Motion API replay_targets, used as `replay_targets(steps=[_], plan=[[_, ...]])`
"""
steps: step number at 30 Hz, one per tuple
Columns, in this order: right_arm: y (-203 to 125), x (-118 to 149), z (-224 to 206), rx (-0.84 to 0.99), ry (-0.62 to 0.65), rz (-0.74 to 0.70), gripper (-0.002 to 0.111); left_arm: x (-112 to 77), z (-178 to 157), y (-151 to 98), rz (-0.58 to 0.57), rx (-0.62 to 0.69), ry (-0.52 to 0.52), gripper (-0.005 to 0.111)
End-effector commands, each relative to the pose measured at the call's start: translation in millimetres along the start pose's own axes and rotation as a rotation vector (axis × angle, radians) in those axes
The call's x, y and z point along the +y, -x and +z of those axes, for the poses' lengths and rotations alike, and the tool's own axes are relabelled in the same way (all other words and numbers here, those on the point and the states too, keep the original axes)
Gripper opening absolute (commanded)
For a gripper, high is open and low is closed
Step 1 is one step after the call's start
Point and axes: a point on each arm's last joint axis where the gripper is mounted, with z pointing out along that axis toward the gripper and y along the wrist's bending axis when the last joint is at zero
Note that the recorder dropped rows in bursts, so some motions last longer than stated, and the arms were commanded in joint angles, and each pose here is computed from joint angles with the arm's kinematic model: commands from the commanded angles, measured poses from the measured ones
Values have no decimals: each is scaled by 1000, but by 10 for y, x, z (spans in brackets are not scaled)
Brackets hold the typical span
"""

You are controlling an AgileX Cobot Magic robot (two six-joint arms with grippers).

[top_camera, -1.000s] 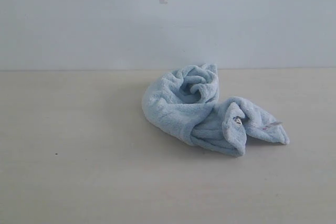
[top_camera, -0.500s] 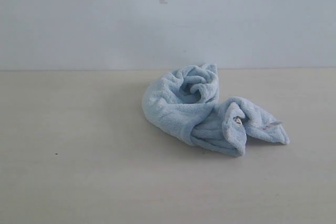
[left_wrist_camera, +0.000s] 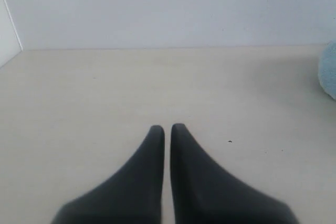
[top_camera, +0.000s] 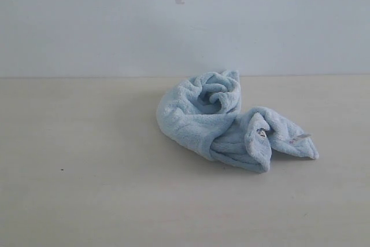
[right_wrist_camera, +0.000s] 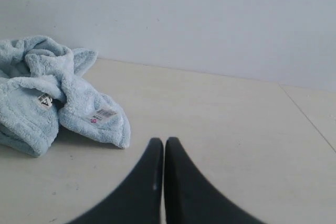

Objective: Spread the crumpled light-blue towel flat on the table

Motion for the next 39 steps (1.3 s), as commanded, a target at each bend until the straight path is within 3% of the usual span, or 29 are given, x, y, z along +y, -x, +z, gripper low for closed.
replay_targets(steps=[1, 4, 10, 15, 18, 22, 26, 32, 35, 37, 39], plan=[[14, -5, -4, -15, -6, 3, 1, -4, 0, -3, 10, -8, -6, 4], [47, -12, -5, -52, -12, 65, 1, -4, 0, -3, 10, -8, -6, 4], [323, -116, -71, -395, 3, 702, 1, -4, 0, -3, 10, -8, -6, 4], [512, -212, -192, -674, 17, 808, 1, -4, 0, -3, 10, -8, -6, 4], [569, -197, -212, -686, 122, 1009, 1, -4, 0, -3, 10, -8, -6, 4], [803, -206, -333, -761, 352, 1371, 1, -4, 0, -3, 10, -8, -6, 4], [1053, -318, -541, -968, 458, 1495, 1, -4, 0, -3, 10, -8, -6, 4], [1552, -397, -999, -1222, 575, 1392, 1, -4, 0, -3, 10, -8, -6, 4], [1744, -362, -1167, -1283, 374, 999, 1, -4, 0, -3, 10, -8, -6, 4], [1827, -326, -1084, -1209, 159, 662, 1, -4, 0, -3, 10, -8, -6, 4], [1841, -316, -868, -1061, 18, 460, 1, -4, 0, -3, 10, -8, -6, 4]])
